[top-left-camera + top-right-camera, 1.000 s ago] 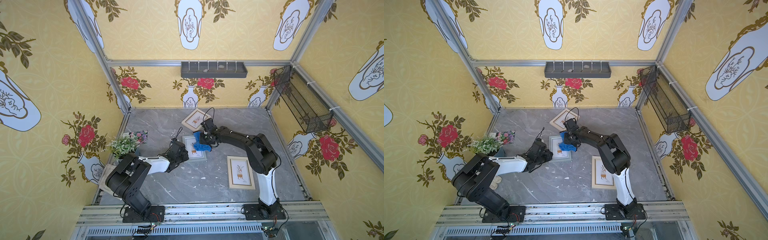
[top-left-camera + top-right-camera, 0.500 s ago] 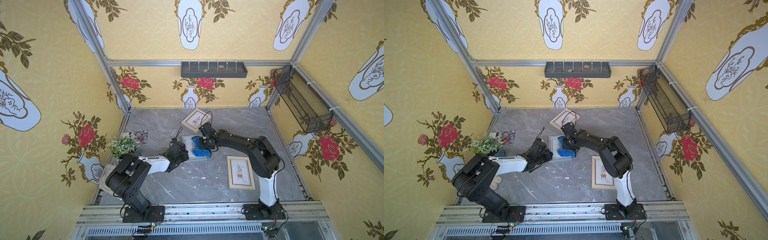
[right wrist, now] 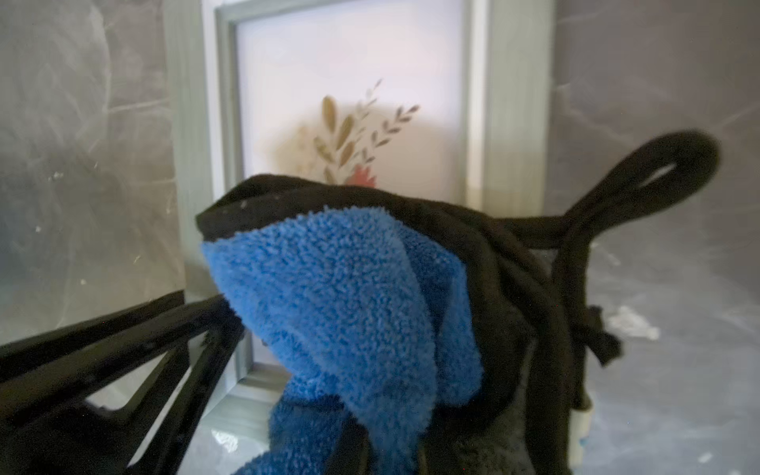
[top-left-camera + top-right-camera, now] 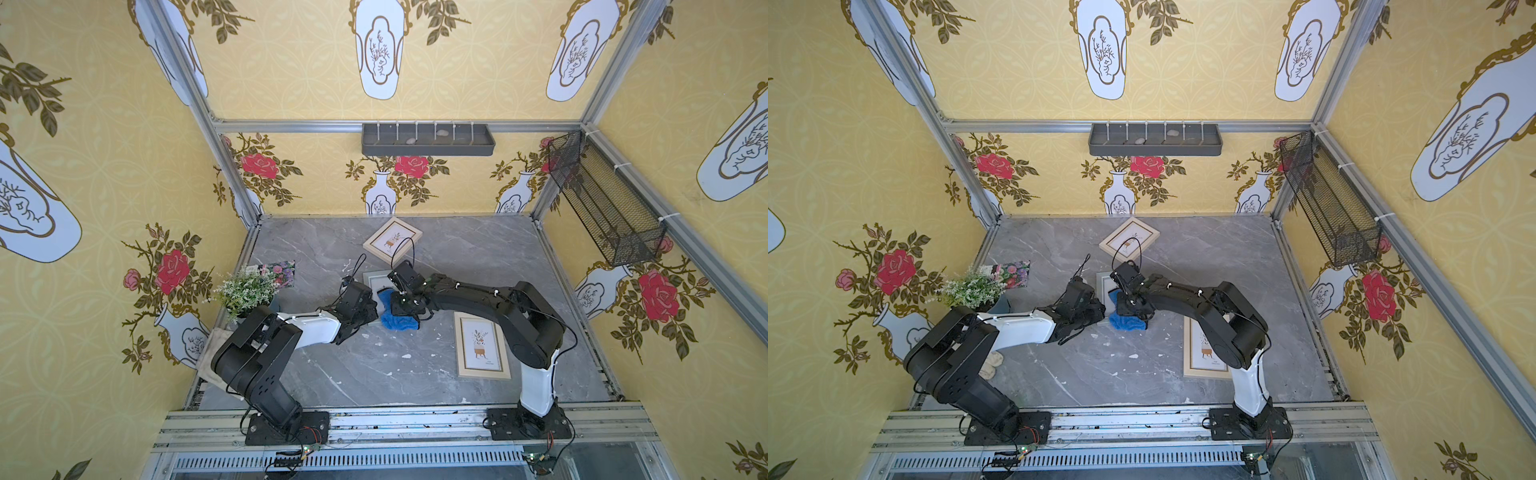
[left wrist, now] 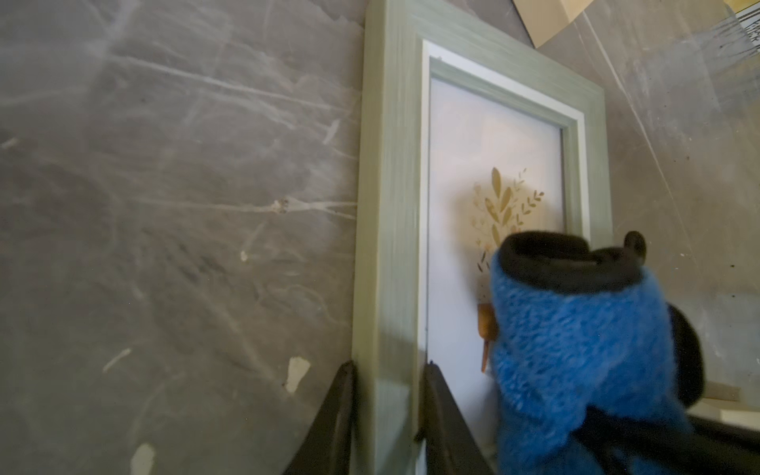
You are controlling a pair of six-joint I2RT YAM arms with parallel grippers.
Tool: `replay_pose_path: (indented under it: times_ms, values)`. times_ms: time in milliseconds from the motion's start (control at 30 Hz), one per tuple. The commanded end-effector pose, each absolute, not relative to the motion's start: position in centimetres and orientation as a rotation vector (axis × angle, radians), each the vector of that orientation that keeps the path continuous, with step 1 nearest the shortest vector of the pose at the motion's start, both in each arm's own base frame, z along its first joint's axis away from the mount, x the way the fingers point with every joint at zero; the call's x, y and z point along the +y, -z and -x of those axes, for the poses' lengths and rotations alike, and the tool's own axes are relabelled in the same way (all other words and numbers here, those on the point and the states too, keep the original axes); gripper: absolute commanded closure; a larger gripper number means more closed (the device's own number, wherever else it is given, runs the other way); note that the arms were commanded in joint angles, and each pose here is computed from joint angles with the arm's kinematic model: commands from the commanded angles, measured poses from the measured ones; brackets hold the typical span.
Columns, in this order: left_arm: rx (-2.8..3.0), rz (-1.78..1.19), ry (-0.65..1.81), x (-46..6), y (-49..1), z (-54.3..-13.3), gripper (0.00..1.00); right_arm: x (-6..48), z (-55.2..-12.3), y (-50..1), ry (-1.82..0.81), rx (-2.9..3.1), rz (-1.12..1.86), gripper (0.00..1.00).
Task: Wipe the picture frame with a cloth
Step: Wipe the dirt from the picture frame.
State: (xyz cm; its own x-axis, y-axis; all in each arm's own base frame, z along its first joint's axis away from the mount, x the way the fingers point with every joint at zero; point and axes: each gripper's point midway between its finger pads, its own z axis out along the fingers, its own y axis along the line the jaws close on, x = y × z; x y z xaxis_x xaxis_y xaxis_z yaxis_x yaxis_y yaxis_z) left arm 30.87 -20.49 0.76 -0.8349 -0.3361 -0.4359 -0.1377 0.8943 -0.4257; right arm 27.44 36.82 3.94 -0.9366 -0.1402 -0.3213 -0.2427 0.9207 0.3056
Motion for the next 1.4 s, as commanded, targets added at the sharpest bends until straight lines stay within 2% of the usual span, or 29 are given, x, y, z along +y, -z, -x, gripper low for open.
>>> replay_pose_path:
  times_ms: [0,133,400,500,633,733,1033,1133,1300,1367]
  values:
    - [2.914,0.397,0.155,-15.1,4.6,-22.7,0.78,38.6,-26.5,-3.0,-0.566,2.833,0.267,0.91]
    - [2.912,0.401,0.166,-15.3,4.4,-22.7,0.78,38.4,-27.5,-1.7,-0.553,2.854,0.247,0.92]
    - [2.910,0.415,0.146,-14.7,4.5,-22.2,0.78,30.8,-29.3,-3.1,-0.406,2.827,0.083,0.92]
    - [2.910,0.417,0.146,-14.8,4.6,-22.4,0.78,32.5,-28.6,-3.0,-0.434,2.827,0.133,0.92]
    - [2.909,0.421,0.145,-14.9,4.6,-22.5,0.78,37.6,-27.0,-2.7,-0.516,2.829,0.261,0.93]
    - [2.910,0.425,0.140,-14.7,4.7,-22.4,0.78,38.8,-26.6,-2.5,-0.541,2.834,0.289,0.93]
    - [2.905,0.424,0.133,-14.6,4.6,-22.3,0.78,30.9,-28.4,-2.9,-0.411,2.826,0.115,0.92]
    - [2.896,0.434,0.135,-14.5,4.6,-22.3,0.78,32.4,-28.0,-2.7,-0.429,2.831,0.151,0.92]
    - [2.900,0.432,0.139,-14.4,4.6,-22.1,0.78,38.4,-26.4,-2.2,-0.511,2.841,0.313,0.93]
    - [2.902,0.426,0.134,-14.3,4.6,-22.1,0.78,38.9,-26.5,-2.3,-0.528,2.840,0.313,0.93]
